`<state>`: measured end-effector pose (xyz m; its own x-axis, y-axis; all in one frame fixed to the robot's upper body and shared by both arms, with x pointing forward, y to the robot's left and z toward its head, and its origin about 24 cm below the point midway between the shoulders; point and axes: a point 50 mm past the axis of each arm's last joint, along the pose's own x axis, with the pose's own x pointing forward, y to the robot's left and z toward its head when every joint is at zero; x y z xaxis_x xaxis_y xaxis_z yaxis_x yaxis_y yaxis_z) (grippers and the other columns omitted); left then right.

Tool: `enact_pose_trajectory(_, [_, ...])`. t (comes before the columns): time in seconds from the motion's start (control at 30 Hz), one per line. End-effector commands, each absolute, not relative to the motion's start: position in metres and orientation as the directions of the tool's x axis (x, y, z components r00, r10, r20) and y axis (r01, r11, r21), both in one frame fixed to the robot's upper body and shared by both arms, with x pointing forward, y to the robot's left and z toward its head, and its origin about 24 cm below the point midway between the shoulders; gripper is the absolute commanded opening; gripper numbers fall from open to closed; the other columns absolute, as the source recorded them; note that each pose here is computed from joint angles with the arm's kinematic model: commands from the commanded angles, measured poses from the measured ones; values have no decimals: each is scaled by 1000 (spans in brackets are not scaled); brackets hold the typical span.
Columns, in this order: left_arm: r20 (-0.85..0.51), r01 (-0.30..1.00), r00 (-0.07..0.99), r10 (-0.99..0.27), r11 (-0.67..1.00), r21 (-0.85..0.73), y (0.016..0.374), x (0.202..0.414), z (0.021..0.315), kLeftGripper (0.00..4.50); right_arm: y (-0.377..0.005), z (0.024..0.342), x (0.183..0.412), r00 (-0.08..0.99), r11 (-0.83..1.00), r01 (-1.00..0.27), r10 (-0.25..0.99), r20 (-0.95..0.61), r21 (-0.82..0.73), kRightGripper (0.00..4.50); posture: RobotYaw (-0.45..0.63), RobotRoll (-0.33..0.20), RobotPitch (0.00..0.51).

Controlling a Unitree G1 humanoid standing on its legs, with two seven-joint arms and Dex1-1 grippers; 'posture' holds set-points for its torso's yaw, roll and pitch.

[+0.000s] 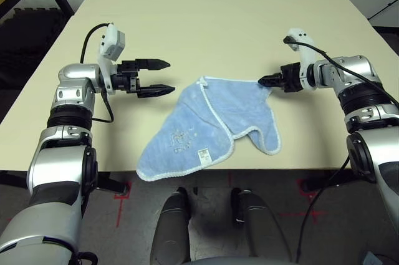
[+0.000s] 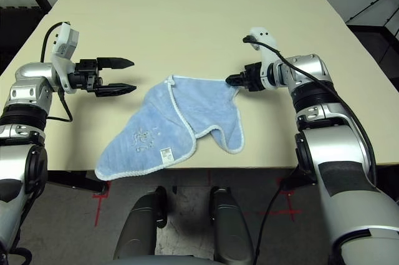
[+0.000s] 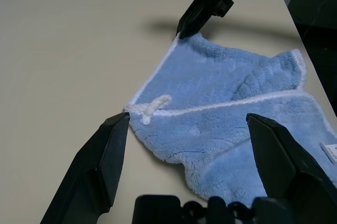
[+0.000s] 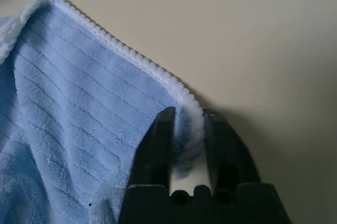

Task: Fold the towel and set it aside.

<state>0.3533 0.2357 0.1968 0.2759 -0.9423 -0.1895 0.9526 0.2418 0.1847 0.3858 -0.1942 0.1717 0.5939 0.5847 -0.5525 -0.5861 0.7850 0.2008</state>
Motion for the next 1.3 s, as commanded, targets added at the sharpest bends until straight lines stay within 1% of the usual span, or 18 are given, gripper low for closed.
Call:
enact_pose_trajectory(0.03, [-199, 959, 257, -946, 224, 176, 236, 350, 195, 4500, -197, 180, 387, 613, 792, -569, 589, -526, 222, 42, -13, 0, 213])
enact_pose_trajectory(0.17, [-187, 960, 255, -949, 225, 169, 234, 350, 194, 4500, -197, 196, 390, 672, 782, -582, 617, -409, 224, 42, -14, 0, 217])
enact_pose_trajectory(0.3, [-177, 958, 264, -948, 237, 161, 234, 349, 194, 4500, -196, 210, 392, 708, 760, -631, 646, -285, 153, 42, -14, 0, 216])
enact_pose_trajectory(0.37, [-168, 956, 272, -947, 248, 155, 234, 349, 194, 4500, -196, 217, 392, 714, 740, -667, 668, -209, 85, 42, -12, 0, 213])
enact_pose_trajectory(0.4, [-163, 955, 279, -946, 255, 152, 234, 349, 195, 4500, -197, 221, 392, 720, 732, -681, 674, -169, 22, 42, -12, 0, 212])
enact_pose_trajectory(0.43, [-159, 953, 285, -945, 262, 151, 234, 349, 195, 4500, -195, 227, 390, 704, 701, -709, 700, -118, -74, 42, -12, 0, 212])
enact_pose_trajectory(0.53, [-156, 950, 298, -942, 278, 142, 234, 350, 195, 4500, -184, 251, 389, 680, 673, -708, 731, 49, -216, 42, -16, 0, 207])
enact_pose_trajectory(0.6, [-153, 949, 306, -940, 287, 134, 234, 351, 196, 4500, -176, 268, 388, 657, 661, -687, 743, 131, -300, 42, -17, 0, 205])
enact_pose_trajectory(0.7, [-153, 945, 316, -936, 298, 133, 232, 352, 196, 4500, -167, 295, 386, 613, 665, -656, 746, 262, -358, 42, -18, 0, 203])
enact_pose_trajectory(0.77, [-160, 946, 314, -936, 293, 141, 231, 352, 196, 4500, -161, 321, 383, 579, 686, -621, 728, 367, -379, 42, -19, 0, 203])
enact_pose_trajectory(0.87, [-161, 948, 306, -938, 286, 137, 229, 352, 195, 4500, -155, 364, 376, 524, 728, -564, 680, 513, -389, 42, -24, 0, 201])
enact_pose_trajectory(0.93, [-156, 950, 302, -941, 282, 136, 227, 353, 195, 4500, -156, 387, 371, 492, 756, -518, 646, 583, -401, 42, -26, 0, 199])
enact_pose_trajectory(1.03, [-146, 950, 301, -942, 282, 136, 224, 354, 196, 4500, -159, 411, 365, 461, 807, -439, 580, 671, -396, 42, -26, 0, 199])
enact_pose_trajectory(1.07, [-143, 950, 300, -943, 282, 136, 223, 354, 196, 4500, -160, 414, 364, 461, 829, -420, 545, 700, -370, 42, -26, 0, 199])
enact_pose_trajectory(1.1, [-141, 951, 297, -944, 279, 134, 221, 355, 196, 4500, -158, 411, 367, 477, 833, -420, 541, 693, -361, 42, -27, 0, 198])
enact_pose_trajectory(1.2, [-127, 953, 292, -948, 277, 126, 216, 356, 195, 4500, -150, 395, 375, 511, 812, -435, 578, 636, -389, 42, -24, 0, 196])
enact_pose_trajectory(1.3, [-99, 949, 303, -948, 290, 126, 208, 358, 198, 4500, -147, 392, 376, 519, 815, -441, 574, 634, -376, 42, -22, 0, 196])
